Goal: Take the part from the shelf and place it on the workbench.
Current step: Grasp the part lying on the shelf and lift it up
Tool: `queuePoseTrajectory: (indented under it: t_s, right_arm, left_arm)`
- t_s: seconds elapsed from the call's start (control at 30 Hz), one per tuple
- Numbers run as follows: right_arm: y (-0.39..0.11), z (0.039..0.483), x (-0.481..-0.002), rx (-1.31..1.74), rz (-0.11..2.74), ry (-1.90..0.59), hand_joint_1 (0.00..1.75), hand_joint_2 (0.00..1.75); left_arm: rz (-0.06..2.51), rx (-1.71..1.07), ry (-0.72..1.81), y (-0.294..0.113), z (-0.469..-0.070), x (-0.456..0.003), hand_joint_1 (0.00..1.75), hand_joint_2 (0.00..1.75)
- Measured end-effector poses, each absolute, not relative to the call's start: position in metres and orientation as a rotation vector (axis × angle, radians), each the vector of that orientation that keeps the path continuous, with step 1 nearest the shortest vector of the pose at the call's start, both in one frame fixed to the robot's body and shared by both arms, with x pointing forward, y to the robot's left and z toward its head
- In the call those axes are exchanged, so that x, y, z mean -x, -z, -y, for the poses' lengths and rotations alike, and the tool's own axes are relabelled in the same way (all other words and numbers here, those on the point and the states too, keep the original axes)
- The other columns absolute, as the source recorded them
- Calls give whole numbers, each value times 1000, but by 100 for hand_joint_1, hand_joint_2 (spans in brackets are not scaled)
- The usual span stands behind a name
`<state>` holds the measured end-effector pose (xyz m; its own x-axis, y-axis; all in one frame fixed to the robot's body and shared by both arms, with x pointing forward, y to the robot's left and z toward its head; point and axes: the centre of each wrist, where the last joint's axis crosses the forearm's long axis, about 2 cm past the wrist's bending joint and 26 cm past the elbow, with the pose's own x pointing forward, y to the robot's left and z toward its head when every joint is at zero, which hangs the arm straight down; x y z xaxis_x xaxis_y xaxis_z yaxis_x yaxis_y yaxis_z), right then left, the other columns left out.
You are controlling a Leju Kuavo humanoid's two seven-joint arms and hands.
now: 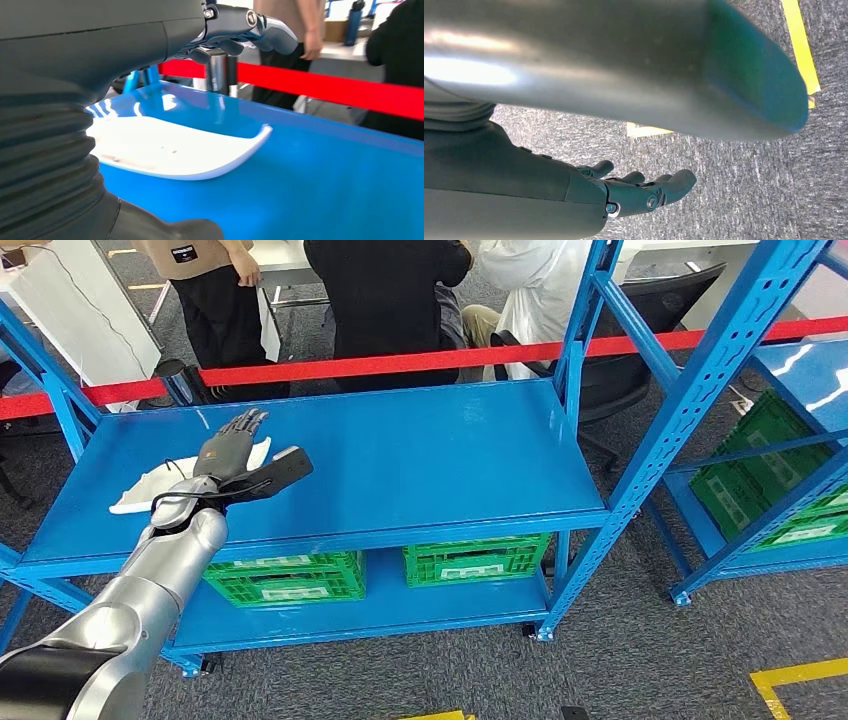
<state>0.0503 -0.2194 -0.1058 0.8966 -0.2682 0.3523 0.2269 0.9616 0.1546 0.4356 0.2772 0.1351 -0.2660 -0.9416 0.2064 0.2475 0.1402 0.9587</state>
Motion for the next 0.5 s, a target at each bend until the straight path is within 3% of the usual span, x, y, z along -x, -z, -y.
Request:
queuePoseTrajectory:
  t_s: [0.5]
  right_arm:
    - [106,220,-50,-110,389,237,0,0]
  left_arm:
    - [1087,-889,1363,-126,-321,-430,0,175]
